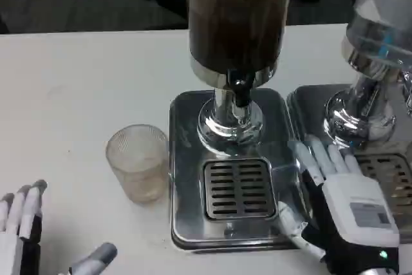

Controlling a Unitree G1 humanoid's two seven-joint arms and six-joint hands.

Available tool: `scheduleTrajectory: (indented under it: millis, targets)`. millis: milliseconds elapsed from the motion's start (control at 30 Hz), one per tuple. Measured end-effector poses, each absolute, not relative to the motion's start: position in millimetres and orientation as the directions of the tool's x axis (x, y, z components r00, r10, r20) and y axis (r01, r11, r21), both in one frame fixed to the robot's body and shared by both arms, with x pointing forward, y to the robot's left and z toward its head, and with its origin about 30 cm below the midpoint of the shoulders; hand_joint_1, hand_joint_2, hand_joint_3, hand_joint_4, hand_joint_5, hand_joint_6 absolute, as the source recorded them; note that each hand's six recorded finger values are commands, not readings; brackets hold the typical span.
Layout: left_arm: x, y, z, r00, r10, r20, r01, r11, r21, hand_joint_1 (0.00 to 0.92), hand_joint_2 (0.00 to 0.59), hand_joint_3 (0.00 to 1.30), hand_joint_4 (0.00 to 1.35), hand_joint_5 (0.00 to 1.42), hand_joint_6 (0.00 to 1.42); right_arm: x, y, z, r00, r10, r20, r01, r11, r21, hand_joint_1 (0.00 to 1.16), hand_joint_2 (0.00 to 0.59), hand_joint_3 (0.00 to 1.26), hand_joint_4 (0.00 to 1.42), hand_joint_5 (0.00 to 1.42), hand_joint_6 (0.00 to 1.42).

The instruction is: Grasp the cup under the faucet to collect the drink, then remove the cup.

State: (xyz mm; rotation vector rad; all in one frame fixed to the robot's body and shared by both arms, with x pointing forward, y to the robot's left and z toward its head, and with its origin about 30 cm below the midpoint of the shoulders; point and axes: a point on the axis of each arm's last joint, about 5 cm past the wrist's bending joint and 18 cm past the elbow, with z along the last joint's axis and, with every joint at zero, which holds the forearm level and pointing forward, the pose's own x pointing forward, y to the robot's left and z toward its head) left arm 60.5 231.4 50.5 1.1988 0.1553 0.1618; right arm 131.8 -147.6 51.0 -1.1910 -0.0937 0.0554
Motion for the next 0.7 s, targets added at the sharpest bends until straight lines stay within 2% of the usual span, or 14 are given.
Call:
scheduleTrajectory:
  millis: [533,700]
  targets:
    - [63.0,229.5,50.9,0.980,0.199,-0.026,-0.049,0.366,0.929,0.000,0.048,0.00,0.00,0.00,0.00,132.2,-148.9,51.2,0.995,0.085,0.044,0.009,0.373,-0.928,0.21,0.537,0.06,0.00,0.00,0.00]
    - [66.4,228.8,52.4,0.980,0.201,-0.006,-0.078,0.405,0.911,0.000,0.042,0.00,0.00,0.00,0.00,132.9,-148.9,51.6,0.995,0.086,0.046,0.011,0.373,-0.928,0.21,0.537,0.06,0.00,0.00,0.00]
